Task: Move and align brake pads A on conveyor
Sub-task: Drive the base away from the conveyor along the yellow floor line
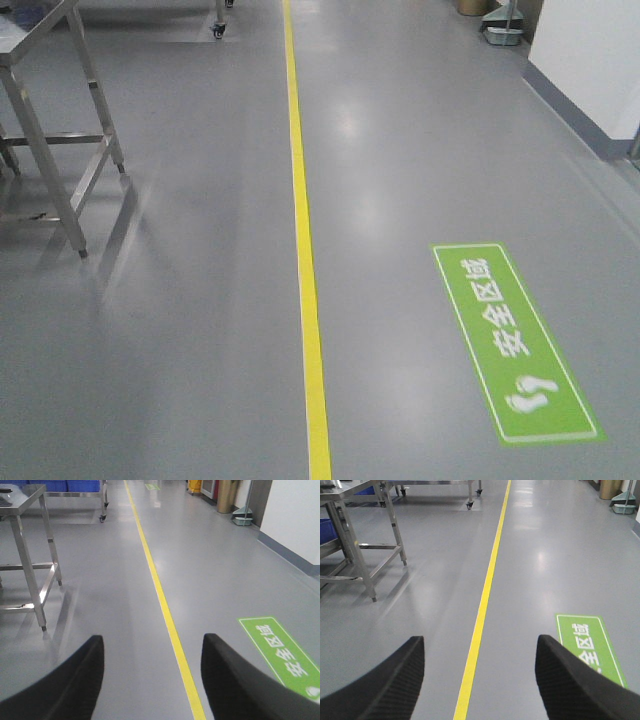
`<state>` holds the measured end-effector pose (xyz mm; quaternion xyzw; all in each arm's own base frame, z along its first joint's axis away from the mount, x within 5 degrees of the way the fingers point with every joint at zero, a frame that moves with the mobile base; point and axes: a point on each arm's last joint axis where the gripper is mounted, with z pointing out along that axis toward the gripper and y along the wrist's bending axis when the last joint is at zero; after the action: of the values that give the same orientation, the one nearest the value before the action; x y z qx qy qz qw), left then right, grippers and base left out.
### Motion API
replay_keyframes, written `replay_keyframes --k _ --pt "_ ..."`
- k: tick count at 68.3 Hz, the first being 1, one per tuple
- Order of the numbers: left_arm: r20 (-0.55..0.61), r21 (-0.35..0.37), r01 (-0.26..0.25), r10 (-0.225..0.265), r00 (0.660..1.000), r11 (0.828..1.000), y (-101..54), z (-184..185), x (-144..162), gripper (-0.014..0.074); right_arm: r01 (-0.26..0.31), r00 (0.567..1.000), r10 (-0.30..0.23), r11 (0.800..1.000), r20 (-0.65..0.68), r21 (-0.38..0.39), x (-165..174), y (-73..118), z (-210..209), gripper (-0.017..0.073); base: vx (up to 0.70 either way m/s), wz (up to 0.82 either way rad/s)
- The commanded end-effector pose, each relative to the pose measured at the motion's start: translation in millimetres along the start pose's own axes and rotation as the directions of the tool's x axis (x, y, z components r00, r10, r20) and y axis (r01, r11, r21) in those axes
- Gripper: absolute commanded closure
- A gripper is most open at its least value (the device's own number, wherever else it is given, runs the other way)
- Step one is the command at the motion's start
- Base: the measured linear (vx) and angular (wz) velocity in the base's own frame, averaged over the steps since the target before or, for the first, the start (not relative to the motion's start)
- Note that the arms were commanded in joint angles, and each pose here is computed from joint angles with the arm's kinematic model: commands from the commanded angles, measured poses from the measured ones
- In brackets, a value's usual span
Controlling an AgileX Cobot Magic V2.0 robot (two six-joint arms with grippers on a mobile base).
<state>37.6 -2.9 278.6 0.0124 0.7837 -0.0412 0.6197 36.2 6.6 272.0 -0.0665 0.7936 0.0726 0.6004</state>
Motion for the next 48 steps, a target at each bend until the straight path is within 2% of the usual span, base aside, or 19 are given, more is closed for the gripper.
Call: replay_keyframes --k 1,48 --pt "0.088 0.013 0.008 -0.009 0.996 1.000 -1.2 -2.0 -13.8 0.0171 0.020 0.996 -0.021 1.000 0.081 0.004 -13.1 0.1 -2.0 0.0093 0.73 0.10" --pt "0.087 0.013 0.008 -0.009 0.996 1.000 -1.2 -2.0 -13.7 0.0171 0.020 0.997 -0.021 1.000 0.081 0.004 -13.1 0.0 -2.0 0.0093 0.74 0.01"
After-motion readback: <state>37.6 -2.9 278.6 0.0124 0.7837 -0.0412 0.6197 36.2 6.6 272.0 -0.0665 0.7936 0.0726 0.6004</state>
